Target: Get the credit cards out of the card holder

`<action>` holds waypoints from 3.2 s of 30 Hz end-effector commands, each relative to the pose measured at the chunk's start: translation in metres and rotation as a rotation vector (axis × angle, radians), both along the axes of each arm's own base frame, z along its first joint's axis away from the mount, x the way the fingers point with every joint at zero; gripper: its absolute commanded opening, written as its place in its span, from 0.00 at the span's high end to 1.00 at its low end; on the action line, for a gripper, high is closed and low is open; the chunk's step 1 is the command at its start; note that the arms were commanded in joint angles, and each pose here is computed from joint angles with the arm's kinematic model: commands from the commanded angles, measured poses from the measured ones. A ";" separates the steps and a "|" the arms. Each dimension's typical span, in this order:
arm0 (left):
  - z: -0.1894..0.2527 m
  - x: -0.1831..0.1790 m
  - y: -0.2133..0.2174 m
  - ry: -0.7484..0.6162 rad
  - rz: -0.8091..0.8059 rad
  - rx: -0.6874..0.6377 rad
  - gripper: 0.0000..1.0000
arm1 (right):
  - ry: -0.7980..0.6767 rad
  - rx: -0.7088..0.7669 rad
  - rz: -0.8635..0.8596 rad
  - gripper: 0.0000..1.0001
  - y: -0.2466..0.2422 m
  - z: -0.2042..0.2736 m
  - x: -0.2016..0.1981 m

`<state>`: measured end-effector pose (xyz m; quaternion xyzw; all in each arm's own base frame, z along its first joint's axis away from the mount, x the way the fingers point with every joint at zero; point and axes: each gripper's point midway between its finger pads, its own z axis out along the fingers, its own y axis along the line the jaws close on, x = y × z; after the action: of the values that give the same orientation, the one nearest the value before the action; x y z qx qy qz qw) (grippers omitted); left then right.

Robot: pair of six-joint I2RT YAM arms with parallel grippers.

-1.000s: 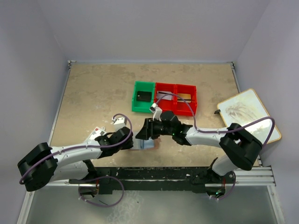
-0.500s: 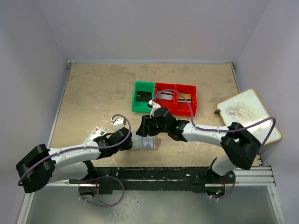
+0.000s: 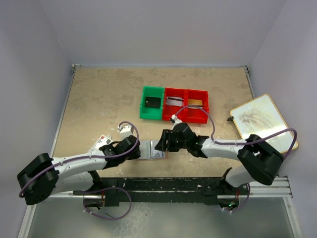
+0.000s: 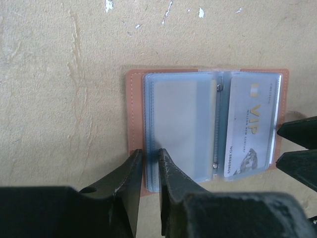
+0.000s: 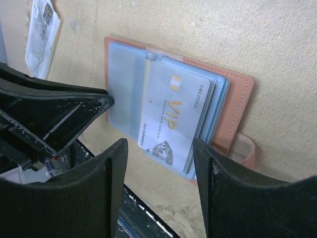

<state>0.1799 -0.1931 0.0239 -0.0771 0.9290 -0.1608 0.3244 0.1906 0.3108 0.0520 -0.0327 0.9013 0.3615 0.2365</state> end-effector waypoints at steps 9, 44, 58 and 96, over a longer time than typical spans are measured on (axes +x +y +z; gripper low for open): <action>0.001 -0.001 -0.002 0.003 -0.016 -0.003 0.83 | 0.036 0.058 0.000 0.42 0.011 -0.008 0.000; 0.026 0.016 -0.089 0.010 -0.175 -0.230 0.84 | -0.022 0.092 -0.114 0.49 -0.010 0.010 0.010; -0.008 0.006 -0.063 0.050 -0.147 -0.133 0.87 | 0.018 0.080 -0.072 0.49 -0.002 -0.004 0.006; -0.038 -0.006 -0.031 0.085 -0.097 -0.037 1.00 | 0.015 0.039 -0.116 0.46 -0.018 -0.008 0.008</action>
<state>0.1890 -0.2592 0.0186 -0.0506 0.9157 -0.2671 0.2960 0.1943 0.2974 0.0402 0.0298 0.8971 0.3713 0.2374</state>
